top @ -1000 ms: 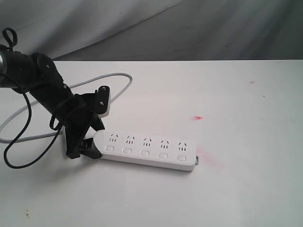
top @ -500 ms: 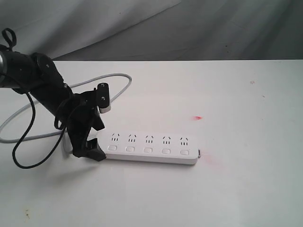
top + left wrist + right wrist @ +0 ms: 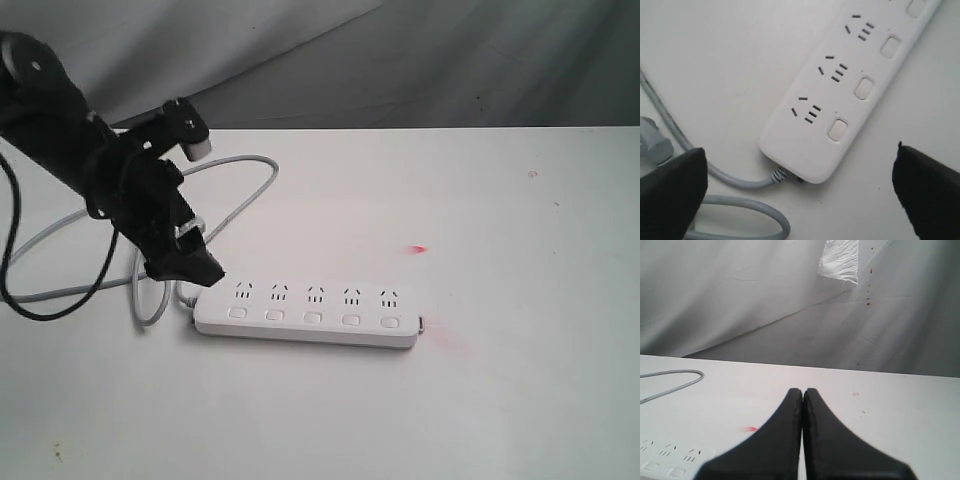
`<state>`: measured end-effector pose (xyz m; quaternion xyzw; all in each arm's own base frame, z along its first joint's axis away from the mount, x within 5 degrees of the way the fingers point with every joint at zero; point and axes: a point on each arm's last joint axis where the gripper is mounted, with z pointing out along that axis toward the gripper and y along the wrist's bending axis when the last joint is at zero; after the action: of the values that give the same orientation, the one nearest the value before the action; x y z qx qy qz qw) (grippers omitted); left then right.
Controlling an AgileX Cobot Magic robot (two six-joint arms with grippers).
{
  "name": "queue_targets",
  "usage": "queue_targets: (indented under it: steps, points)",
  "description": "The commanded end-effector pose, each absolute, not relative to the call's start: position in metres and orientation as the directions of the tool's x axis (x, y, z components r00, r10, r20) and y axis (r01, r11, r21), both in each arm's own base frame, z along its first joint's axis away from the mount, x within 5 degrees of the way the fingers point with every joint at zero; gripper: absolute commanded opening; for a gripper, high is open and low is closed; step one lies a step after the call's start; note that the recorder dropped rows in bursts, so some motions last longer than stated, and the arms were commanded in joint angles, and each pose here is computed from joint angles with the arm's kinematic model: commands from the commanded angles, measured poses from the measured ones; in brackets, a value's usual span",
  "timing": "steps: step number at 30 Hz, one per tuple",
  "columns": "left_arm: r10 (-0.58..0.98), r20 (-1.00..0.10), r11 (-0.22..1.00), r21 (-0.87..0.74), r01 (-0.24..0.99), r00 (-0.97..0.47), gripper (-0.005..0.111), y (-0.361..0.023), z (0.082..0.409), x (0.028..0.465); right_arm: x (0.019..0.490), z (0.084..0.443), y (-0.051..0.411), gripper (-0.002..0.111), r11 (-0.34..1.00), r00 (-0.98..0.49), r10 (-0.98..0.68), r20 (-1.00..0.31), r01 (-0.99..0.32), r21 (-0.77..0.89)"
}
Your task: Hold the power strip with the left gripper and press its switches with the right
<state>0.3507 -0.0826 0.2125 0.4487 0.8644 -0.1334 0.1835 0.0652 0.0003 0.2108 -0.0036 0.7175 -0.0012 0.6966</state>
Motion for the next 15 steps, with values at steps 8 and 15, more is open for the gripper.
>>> queue_targets:
  steps: [8, 15]
  points:
    - [0.564, -0.683, 0.659, 0.032, 0.752, -0.465, 0.037, -0.075, 0.365, 0.259, 0.065, 0.212, 0.000, 0.000, 1.000, -0.019, -0.022, -1.000, 0.004, -0.022]
    - [0.398, -0.862, 0.680, 0.048, 0.732, -0.314, 0.000, -0.074, 0.432, 0.185, 0.065, 0.212, 0.000, 0.000, 1.000, -0.019, -0.022, -1.000, 0.004, -0.022]
